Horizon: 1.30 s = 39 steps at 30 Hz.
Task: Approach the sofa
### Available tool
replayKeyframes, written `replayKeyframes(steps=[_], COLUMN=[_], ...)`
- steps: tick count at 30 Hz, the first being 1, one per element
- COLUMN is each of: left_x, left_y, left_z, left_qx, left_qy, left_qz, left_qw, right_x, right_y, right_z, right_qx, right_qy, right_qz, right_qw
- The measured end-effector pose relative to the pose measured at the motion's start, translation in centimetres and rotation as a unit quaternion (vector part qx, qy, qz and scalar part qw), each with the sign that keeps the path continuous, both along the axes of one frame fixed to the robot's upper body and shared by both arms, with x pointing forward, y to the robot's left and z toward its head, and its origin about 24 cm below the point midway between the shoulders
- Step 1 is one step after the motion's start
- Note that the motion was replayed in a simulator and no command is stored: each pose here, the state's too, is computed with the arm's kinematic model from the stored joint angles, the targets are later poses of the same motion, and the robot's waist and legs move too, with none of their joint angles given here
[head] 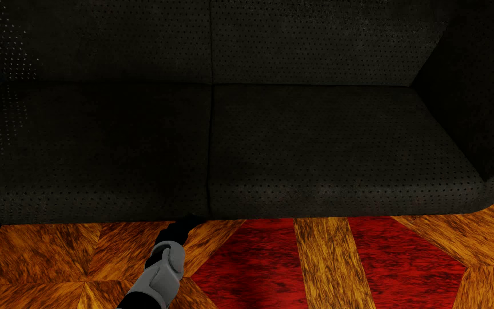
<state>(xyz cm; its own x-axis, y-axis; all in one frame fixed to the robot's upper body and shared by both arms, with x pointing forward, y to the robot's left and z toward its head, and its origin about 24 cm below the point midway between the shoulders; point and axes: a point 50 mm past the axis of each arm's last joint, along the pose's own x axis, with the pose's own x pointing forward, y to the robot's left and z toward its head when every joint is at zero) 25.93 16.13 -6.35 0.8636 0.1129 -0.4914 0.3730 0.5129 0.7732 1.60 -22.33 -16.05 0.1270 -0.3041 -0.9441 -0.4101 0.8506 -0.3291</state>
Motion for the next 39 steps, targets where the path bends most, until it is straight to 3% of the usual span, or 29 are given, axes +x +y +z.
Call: replayKeyframes(steps=[3,6,9,10,14,16,18,21,24,31,39], left_x=[-3.3,-10.1,-18.7,-21.2,-25.7,-25.8,-24.2,-19.5,-14.0,-8.0,-13.4], left_y=[0.8,1.5,1.4,1.2,0.3,0.6,1.1,2.0,1.9,0.5,-0.4], left_z=[-2.6,-7.2,-10.4,-10.9,-11.0,-10.9,-10.7,-10.2,-8.7,-5.9,-8.7], left_qx=[-0.035,-0.024,-0.004,-0.016,-0.036,-0.046,-0.030,-0.008,0.006,-0.001,0.024], left_qy=[0.053,0.219,0.414,0.465,0.496,0.478,0.459,0.401,0.306,0.179,0.301], left_qz=[0.065,0.096,0.110,0.128,0.104,0.130,0.125,0.100,0.069,0.023,-0.026], left_qw=[0.996,0.971,0.904,0.876,0.862,0.867,0.879,0.910,0.949,0.983,0.953], right_x=[5.1,10.3,13.3,13.8,12.7,10.4,7.3,3.3,2.3,7.0,12.3], right_y=[-0.6,0.2,1.4,1.9,2.7,2.4,1.9,1.7,1.7,0.5,0.5], right_z=[1.1,2.9,4.2,4.4,3.7,2.3,0.9,-0.3,-0.4,1.3,4.1], right_qx=[-0.021,-0.040,-0.023,-0.014,0.002,0.002,-0.001,0.001,0.012,-0.016,-0.033], right_qy=[-0.080,-0.206,-0.273,-0.284,-0.256,-0.198,-0.122,-0.029,-0.024,-0.138,-0.263], right_qz=[0.044,0.046,0.065,0.077,0.080,0.055,0.006,-0.045,-0.048,-0.015,0.038], right_qw=[0.996,0.977,0.959,0.956,0.963,0.979,0.992,0.999,0.998,0.990,0.964])
